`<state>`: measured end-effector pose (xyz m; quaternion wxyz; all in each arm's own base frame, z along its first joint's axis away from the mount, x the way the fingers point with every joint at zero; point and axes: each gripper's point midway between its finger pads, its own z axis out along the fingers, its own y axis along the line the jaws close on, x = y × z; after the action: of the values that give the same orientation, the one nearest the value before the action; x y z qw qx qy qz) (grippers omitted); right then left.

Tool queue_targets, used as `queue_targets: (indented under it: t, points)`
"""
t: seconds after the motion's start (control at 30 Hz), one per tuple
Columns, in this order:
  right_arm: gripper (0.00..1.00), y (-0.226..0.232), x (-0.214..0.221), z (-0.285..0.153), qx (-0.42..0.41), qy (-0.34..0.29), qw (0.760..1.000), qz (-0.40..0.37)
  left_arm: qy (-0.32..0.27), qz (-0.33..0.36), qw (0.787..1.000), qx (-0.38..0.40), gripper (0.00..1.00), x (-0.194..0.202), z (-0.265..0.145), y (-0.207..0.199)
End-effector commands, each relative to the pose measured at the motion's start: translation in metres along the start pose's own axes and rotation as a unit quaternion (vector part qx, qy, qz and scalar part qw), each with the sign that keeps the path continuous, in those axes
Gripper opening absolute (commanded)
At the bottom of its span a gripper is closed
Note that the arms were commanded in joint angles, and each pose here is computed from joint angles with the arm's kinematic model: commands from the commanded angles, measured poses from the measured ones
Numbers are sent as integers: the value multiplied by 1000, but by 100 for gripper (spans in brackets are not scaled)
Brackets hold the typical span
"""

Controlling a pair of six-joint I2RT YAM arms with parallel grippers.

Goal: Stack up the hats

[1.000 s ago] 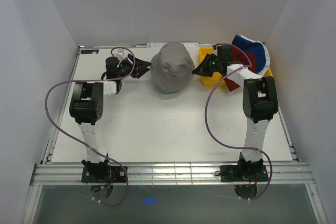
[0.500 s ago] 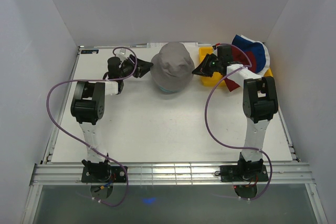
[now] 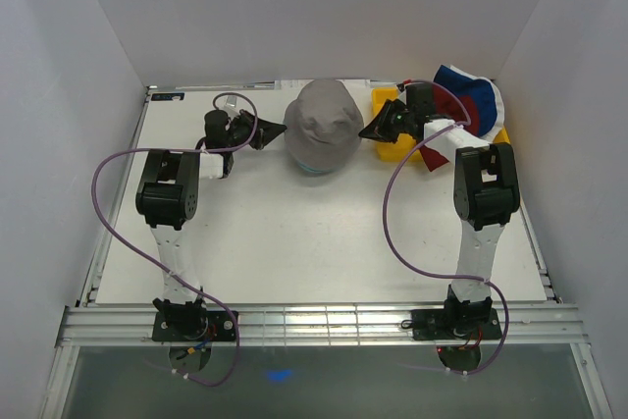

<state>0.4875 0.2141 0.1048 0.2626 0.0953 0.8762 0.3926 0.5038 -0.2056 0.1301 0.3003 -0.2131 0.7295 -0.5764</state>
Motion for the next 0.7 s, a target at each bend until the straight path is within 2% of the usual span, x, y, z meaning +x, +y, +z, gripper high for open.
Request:
queue_targets:
  t: [0.0,0.37,0.67]
  points:
    - [8,18,-16,-4,-16,-16,1000,-19,-14,3,1000,-5,0,-4,0,-7]
    - [8,22,-22,-2,-16,-16,1000,-19,-24,-14,998,-55,0,-5,-3,13]
    - [8,1,-10,7,8,3,1000,-12,-18,-27,995,-95,0,-4,-2,30]
